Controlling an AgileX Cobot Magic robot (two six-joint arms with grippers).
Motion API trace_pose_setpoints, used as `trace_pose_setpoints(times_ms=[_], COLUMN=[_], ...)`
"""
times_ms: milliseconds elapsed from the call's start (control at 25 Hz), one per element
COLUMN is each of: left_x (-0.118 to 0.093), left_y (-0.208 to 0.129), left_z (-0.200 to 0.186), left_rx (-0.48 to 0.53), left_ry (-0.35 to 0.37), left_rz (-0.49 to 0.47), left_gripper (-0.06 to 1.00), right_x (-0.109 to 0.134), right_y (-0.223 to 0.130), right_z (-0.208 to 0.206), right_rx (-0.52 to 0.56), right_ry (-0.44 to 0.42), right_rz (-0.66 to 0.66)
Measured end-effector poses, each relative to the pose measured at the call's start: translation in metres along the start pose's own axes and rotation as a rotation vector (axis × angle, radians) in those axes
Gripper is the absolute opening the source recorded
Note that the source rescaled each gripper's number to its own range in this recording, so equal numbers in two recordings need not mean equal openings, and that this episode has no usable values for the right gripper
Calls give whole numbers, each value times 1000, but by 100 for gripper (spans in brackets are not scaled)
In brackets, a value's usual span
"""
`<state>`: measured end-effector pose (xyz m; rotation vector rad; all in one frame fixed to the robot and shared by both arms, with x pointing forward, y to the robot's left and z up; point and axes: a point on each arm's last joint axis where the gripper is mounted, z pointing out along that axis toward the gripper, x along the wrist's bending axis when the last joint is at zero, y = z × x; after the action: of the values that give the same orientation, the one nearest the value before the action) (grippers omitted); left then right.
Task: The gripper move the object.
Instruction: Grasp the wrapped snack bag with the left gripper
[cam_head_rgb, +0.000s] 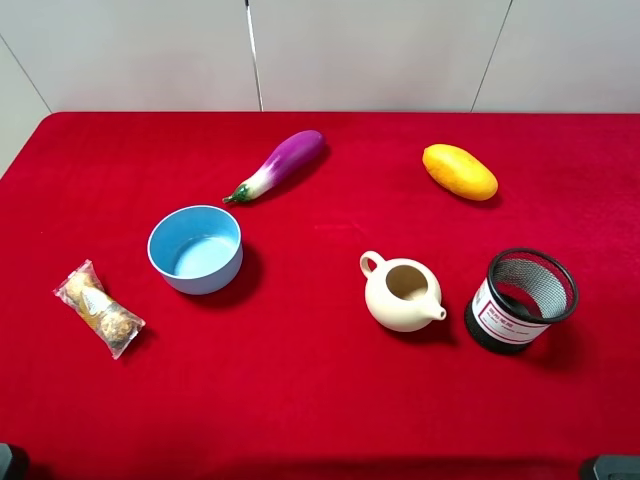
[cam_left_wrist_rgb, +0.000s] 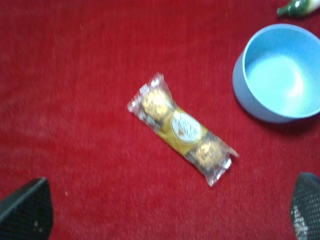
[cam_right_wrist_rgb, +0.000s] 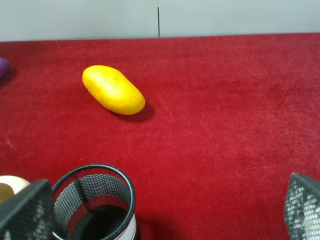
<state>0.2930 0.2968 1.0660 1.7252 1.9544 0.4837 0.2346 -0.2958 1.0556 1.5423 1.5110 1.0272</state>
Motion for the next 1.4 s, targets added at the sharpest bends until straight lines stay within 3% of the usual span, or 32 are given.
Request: trace_pose_setpoints(times_ms=[240, 880, 1400], left_x=[1, 3, -30], left_y=[17, 59, 61], left_z=[23, 105, 170], left_rx=[134, 316, 391], left_ry=[14, 17, 75], left_rz=[-73, -183, -234], left_gripper=[93, 90, 89], right_x=[0, 0, 0], right_y=[0, 0, 0], right_z=[0, 0, 0], right_rx=[0, 0, 0], right_ry=[0, 0, 0], right_rz=[0, 0, 0])
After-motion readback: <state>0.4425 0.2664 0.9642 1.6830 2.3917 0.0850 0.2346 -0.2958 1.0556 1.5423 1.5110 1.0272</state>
